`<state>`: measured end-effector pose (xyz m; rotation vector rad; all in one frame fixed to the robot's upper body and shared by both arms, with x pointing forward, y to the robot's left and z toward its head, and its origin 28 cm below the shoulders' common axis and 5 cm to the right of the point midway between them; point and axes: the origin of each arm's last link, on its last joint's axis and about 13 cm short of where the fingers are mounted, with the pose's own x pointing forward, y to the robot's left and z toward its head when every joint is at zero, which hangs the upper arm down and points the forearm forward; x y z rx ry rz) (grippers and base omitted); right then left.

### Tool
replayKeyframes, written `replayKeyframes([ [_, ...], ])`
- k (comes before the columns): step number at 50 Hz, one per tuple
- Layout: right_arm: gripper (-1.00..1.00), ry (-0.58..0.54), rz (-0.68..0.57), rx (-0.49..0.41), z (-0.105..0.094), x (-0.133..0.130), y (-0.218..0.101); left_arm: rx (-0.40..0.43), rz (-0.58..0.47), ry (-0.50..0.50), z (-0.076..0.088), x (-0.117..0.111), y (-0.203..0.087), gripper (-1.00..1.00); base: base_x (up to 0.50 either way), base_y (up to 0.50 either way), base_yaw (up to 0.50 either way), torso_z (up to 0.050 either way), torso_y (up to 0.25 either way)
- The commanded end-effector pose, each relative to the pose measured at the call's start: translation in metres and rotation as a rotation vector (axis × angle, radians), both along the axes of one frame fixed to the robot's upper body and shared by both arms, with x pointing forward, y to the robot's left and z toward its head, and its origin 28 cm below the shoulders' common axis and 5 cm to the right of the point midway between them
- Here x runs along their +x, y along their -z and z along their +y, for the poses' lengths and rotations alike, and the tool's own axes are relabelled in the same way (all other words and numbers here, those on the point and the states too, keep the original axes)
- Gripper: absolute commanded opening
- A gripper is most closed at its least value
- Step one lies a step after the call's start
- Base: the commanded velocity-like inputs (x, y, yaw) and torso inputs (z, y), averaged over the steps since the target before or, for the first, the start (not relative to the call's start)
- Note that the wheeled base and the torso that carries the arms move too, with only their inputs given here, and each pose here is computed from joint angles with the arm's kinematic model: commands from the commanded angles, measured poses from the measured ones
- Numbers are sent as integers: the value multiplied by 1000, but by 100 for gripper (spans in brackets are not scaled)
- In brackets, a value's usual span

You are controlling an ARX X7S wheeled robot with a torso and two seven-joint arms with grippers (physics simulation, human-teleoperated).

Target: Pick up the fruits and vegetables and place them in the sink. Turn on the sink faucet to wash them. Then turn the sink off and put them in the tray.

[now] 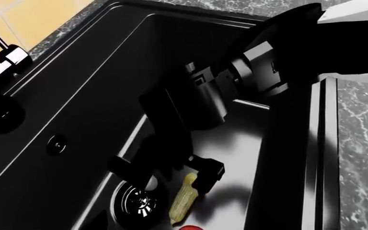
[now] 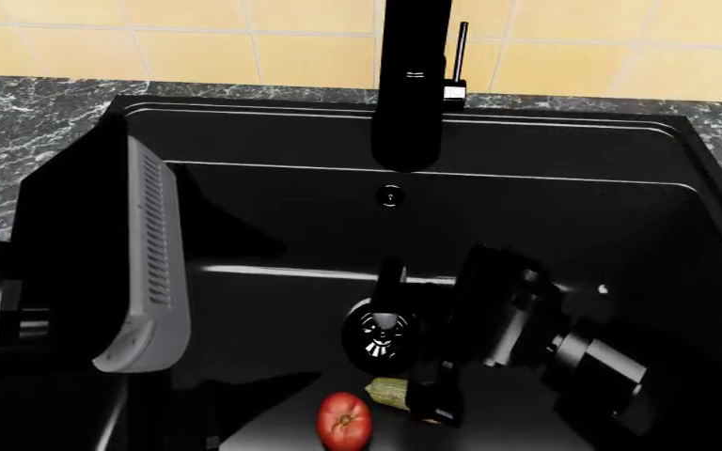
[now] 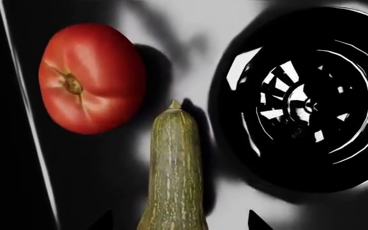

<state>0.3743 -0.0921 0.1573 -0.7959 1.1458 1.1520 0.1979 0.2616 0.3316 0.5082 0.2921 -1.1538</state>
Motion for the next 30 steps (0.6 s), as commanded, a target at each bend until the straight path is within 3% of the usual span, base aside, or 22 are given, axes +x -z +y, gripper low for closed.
replayKeyframes([
  [1, 100, -12, 27, -22, 4, -1, 14, 0, 1, 3, 0, 0, 1, 100, 0, 0, 0, 0, 0],
  [21, 100, -4, 99, -119, 4, -8, 39, -3, 1, 3, 0, 1, 3, 100, 0, 0, 0, 0, 0],
  [22, -100, -4, 105, -125, 4, -9, 38, -3, 0, 2, 0, 1, 2, 100, 0, 0, 0, 0, 0],
  [30, -100, 1, 121, -146, -1, -12, 33, 0, -1, 1, 1, 1, 2, 100, 0, 0, 0, 0, 0],
])
